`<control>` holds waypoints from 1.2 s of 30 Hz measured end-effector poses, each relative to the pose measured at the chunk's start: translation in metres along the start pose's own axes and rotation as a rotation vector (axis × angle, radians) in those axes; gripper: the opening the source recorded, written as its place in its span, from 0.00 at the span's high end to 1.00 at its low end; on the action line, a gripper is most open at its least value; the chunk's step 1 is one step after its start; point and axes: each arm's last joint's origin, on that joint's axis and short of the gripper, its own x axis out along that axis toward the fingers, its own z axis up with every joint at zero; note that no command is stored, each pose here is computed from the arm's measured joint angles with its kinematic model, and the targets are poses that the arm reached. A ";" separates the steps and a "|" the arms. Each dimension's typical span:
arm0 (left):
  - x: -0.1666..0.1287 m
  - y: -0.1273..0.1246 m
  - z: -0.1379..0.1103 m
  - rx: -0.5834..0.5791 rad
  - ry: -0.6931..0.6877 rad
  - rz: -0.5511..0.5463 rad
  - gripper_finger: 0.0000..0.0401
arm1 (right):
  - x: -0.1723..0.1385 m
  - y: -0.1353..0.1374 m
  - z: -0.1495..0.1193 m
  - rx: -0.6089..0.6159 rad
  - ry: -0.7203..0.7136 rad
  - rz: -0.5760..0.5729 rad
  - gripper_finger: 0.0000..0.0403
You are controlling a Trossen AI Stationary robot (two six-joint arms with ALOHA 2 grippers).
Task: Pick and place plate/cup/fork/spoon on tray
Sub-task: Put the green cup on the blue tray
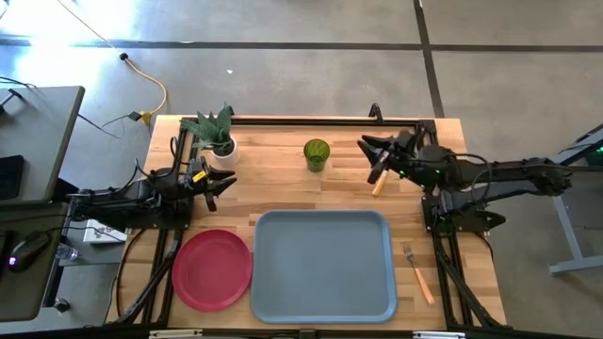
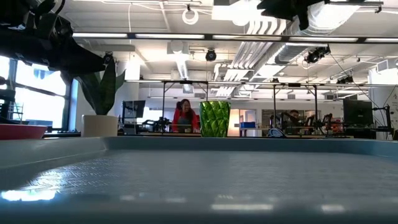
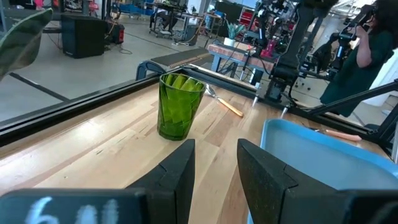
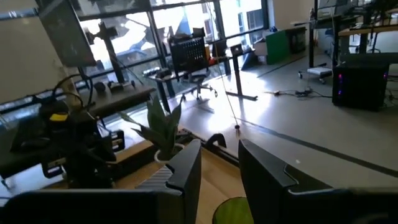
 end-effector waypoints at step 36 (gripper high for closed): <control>0.000 0.000 0.000 -0.062 0.001 0.001 0.72 | 0.116 0.004 -0.023 -0.307 0.495 0.159 0.75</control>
